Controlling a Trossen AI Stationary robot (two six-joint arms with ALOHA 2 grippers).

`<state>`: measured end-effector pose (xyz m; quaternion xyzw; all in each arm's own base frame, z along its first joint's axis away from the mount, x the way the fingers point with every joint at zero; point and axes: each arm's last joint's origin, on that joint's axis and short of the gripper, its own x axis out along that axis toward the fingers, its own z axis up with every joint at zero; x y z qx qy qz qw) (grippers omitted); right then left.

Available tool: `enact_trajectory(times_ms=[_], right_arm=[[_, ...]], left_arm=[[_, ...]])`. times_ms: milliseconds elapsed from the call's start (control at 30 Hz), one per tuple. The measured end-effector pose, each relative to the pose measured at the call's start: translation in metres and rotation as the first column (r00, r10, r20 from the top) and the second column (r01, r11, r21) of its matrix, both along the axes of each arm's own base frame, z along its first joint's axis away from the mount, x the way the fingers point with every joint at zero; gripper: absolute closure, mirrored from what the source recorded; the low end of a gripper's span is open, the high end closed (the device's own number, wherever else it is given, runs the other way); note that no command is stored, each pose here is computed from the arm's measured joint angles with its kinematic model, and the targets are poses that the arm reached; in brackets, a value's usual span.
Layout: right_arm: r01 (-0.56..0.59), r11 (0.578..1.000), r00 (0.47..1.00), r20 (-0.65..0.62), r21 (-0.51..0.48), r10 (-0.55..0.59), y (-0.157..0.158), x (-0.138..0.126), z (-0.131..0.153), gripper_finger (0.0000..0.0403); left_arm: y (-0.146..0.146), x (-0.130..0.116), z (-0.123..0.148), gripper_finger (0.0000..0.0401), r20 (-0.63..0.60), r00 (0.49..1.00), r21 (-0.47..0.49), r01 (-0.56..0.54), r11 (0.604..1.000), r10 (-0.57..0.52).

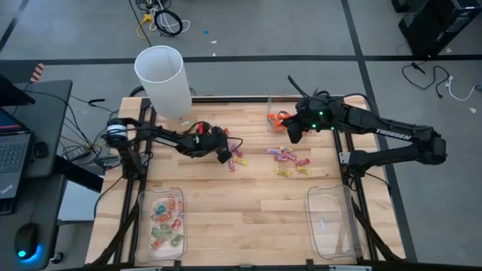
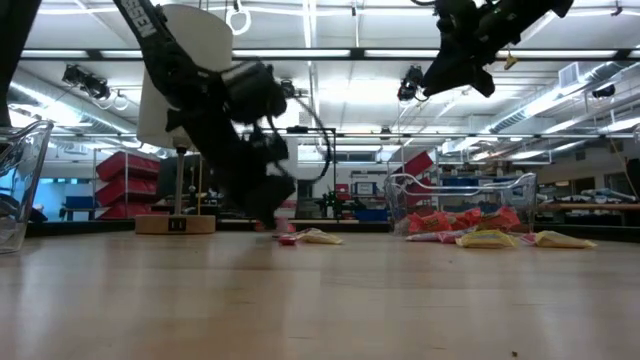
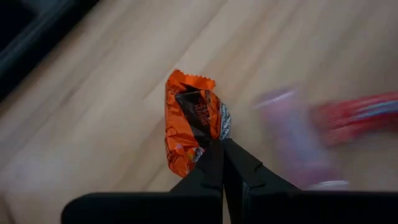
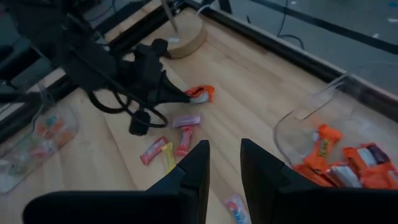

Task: Sort candy
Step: Put the large orange chocolate bar into the top right transparent bin

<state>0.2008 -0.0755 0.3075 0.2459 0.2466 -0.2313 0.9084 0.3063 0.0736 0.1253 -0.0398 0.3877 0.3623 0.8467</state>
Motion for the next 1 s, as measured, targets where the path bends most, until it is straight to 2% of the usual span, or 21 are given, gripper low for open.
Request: enact_trajectory(times_ms=[267, 367, 433, 500, 600, 700, 900, 933, 967, 1000], right_arm=[[-0.094, 0.995, 0.995, 0.030, -0.026, 0.095, 0.016, 0.010, 0.002, 0.0327], [-0.169, 0.982, 0.984, 0.044, -0.085, 0.173, 0.026, 0.015, 0.004, 0.0327], [-0.224, 0.963, 0.971, 0.055, -0.147, 0.234, 0.033, 0.018, 0.006, 0.0327], [-0.252, 0.937, 0.961, 0.051, -0.242, 0.272, 0.040, 0.022, 0.006, 0.0327], [-0.274, 0.891, 0.953, 0.023, -0.362, 0.302, 0.052, 0.026, 0.005, 0.0327], [-0.307, 0.842, 0.944, -0.028, -0.443, 0.329, 0.065, 0.031, 0.003, 0.0327], [-0.397, 0.716, 0.908, -0.130, -0.574, 0.399, 0.094, 0.044, -0.004, 0.0327], [-0.400, 0.698, 0.906, -0.139, -0.595, 0.401, 0.098, 0.046, -0.005, 0.0327], [-0.397, 0.682, 0.905, -0.139, -0.614, 0.402, 0.102, 0.048, -0.005, 0.0327], [-0.395, 0.670, 0.904, -0.136, -0.628, 0.405, 0.107, 0.049, -0.005, 0.0327]], left_arm=[[-0.024, -0.001, 0.057, 0.0401, 0.150, 0.977, 0.111, 0.137, 0.984, -0.153], [-0.035, -0.003, 0.078, 0.0401, 0.215, 0.943, 0.154, 0.223, 0.963, -0.253], [-0.041, -0.002, 0.093, 0.0401, 0.283, 0.898, 0.181, 0.295, 0.938, -0.337], [-0.047, -0.002, 0.106, 0.0401, 0.347, 0.831, 0.204, 0.385, 0.900, -0.434], [-0.054, -0.001, 0.121, 0.0401, 0.435, 0.692, 0.245, 0.524, 0.815, -0.576], [-0.058, 0.000, 0.130, 0.0401, 0.497, 0.556, 0.286, 0.619, 0.731, -0.666], [-0.066, 0.000, 0.142, 0.0401, 0.555, 0.248, 0.367, 0.784, 0.501, -0.794], [-0.067, 0.000, 0.143, 0.0401, 0.549, 0.212, 0.384, 0.795, 0.469, -0.808], [-0.068, 0.000, 0.143, 0.0401, 0.537, 0.201, 0.398, 0.796, 0.456, -0.819], [-0.067, 0.000, 0.143, 0.0401, 0.526, 0.210, 0.405, 0.790, 0.460, -0.824]])
